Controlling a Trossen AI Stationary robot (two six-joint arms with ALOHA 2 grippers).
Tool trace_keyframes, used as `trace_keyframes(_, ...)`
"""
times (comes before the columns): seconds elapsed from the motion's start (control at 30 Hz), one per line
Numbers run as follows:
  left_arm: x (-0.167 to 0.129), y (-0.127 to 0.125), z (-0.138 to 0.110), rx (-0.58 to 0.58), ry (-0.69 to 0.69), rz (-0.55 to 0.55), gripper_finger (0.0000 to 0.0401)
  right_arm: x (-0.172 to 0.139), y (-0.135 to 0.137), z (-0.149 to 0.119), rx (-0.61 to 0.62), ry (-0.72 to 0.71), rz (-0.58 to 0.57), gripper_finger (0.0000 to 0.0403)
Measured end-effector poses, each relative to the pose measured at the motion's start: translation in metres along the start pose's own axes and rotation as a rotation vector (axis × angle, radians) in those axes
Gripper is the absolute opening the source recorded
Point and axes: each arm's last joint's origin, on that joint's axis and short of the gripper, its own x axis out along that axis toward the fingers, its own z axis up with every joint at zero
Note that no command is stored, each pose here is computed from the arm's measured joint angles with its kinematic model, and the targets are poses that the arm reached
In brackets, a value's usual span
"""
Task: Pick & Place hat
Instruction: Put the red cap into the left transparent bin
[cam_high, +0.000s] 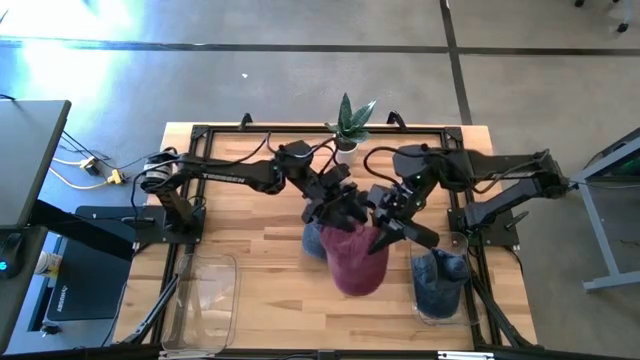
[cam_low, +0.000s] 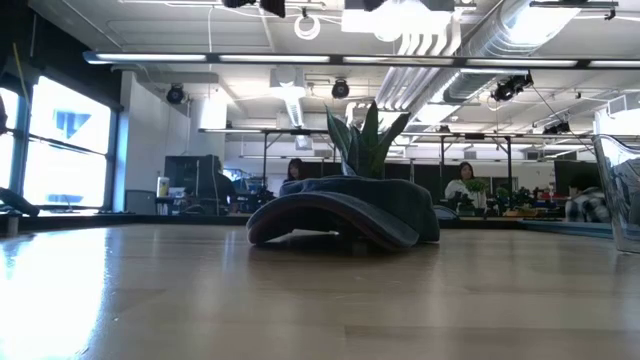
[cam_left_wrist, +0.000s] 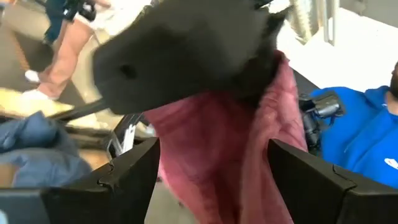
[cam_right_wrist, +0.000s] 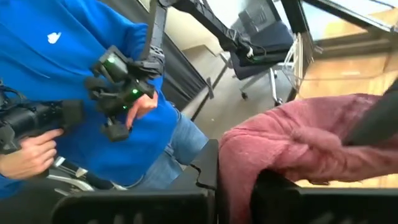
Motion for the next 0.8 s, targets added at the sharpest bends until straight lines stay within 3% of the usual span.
trace_keyframes(0.17, 0.005, -0.012, 0.000, 0.009, 0.024, -0.097, 0.0292, -0.002, -0.008, -0.007, 0.063, 0.042, -0.086, 0.0008)
trace_keyframes(0.37, 0.013, -0.018, -0.006, 0.012, 0.038, -0.126, 0.0292, -0.006, -0.015, -0.014, 0.136, 0.090, -0.180, 0.0012)
trace_keyframes(0.67, 0.014, -0.011, -0.008, 0.042, -0.035, 0.021, 0.0292, -0.005, -0.014, -0.012, 0.118, 0.074, -0.175, 0.0010)
trace_keyframes(0.8, 0.014, -0.009, -0.010, 0.044, -0.016, 0.035, 0.0292, -0.005, -0.014, -0.010, 0.079, 0.058, -0.164, 0.0016)
